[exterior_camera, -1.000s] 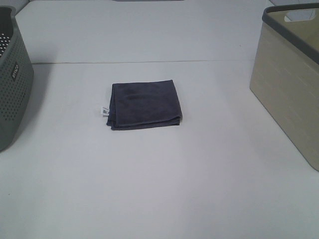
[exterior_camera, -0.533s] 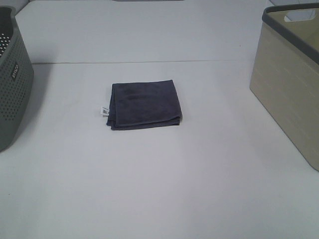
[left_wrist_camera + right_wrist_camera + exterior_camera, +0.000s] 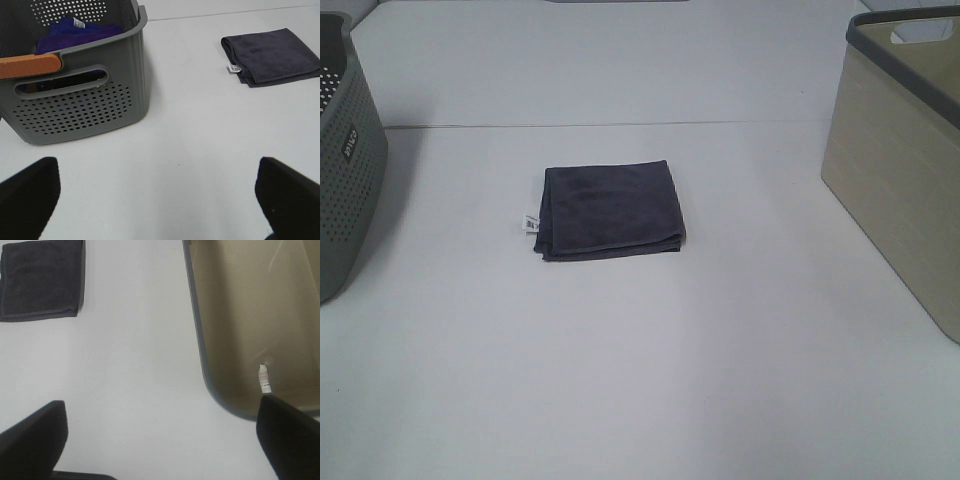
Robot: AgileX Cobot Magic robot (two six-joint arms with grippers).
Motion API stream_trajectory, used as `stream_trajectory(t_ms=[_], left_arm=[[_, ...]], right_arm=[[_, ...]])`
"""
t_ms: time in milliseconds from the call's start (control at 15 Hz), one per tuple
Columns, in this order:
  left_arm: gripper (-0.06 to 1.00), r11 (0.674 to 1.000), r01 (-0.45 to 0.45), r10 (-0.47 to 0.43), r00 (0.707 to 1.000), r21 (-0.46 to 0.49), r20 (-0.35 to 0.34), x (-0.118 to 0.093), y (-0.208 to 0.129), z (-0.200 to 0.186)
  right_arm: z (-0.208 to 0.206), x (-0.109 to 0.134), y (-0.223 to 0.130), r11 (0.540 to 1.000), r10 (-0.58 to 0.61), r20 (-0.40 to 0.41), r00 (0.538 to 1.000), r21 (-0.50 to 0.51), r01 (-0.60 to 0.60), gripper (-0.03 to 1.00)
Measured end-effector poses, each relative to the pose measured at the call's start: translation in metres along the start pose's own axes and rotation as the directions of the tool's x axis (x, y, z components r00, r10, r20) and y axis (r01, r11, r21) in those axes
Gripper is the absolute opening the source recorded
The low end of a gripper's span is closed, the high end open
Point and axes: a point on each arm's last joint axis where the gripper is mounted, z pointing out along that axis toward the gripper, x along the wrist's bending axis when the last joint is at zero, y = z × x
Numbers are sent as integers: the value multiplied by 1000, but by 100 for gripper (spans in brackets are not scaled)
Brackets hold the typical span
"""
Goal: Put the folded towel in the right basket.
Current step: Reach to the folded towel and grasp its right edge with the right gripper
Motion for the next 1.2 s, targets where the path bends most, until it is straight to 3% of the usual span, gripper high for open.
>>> stream_trajectory(t_ms=[133,333,400,467,667,800,1200], left_arm=[[99,1000,0,0,1000,0,0,0,0,0],[99,1000,1,-1,1000,0,1,0,0,0],[99,1000,1,-1,1000,0,2,0,0,0],[99,1000,2,-2,1000,0,3,0,0,0],[99,1000,2,-2,1000,0,3,0,0,0],[99,1000,2,-2,1000,0,3,0,0,0],[99,1000,2,-2,1000,0,3,0,0,0]], right_arm=[[21,0,25,999,13,-16,1000,39,-12,98],[65,11,45,992,78,-147,986,114,-61,98],[84,20,51,991,74,-192,979,121,-51,98],[119,46,58,991,46,-272,961,135,-9,98],[192,92,67,975,85,-384,920,224,4,98],[239,103,75,959,127,-403,906,282,-9,98],[334,114,98,949,145,-405,903,315,-11,98]])
